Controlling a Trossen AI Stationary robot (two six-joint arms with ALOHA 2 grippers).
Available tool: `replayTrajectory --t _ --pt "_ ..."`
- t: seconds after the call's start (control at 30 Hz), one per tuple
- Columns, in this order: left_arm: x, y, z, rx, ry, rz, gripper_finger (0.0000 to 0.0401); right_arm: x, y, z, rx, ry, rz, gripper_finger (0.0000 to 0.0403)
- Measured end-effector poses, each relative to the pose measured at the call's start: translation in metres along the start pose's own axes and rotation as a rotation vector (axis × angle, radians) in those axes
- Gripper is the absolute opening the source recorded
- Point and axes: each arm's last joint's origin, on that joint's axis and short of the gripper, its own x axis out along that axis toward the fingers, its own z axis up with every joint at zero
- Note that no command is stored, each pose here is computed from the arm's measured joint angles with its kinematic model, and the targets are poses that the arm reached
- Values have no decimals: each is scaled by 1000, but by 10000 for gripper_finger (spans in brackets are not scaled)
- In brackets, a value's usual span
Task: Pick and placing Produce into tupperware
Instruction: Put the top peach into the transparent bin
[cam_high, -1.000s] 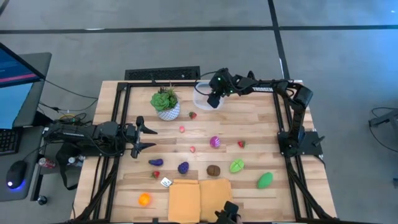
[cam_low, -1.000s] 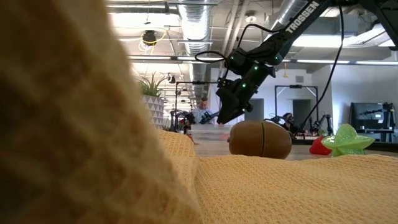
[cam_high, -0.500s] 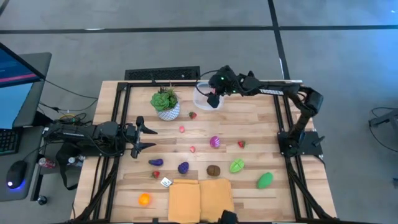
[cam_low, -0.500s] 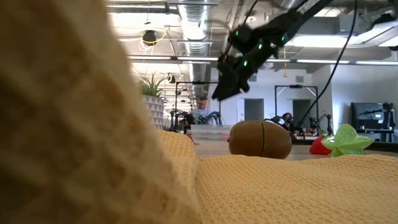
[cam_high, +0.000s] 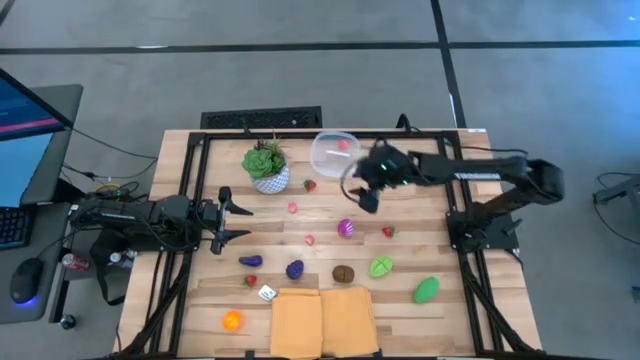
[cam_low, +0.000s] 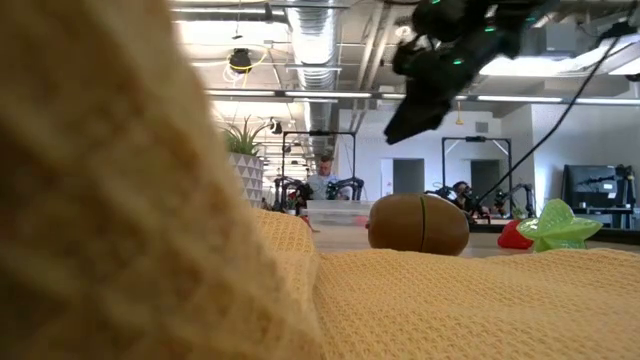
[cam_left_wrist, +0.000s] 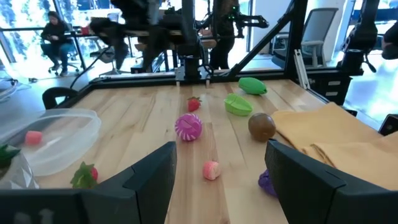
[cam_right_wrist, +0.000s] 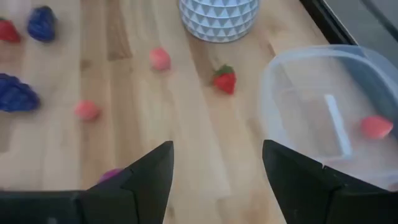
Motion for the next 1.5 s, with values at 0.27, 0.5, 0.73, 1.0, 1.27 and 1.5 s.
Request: replayTrajectory --t 0.27,0.5,0.73,1.0,1.27,1.5 --pt "0 -1 0 26 2 -18 233 -25 47 -42 -31 -225 35 270" --pt "6 -5 -8 -91 100 -88 233 -31 78 -62 -83 -269 69 270" --pt "15 -9 -25 -214 302 -63 233 -28 100 -64 -148 -302 110 270" --pt "27 -14 -19 -263 401 -62 233 -24 113 -70 -197 -280 91 270" --pt "44 -22 1 -255 449 -91 233 -21 119 -74 -192 -263 95 270" --pt "56 -20 19 -195 373 -36 233 -24 125 -76 -211 -268 119 270"
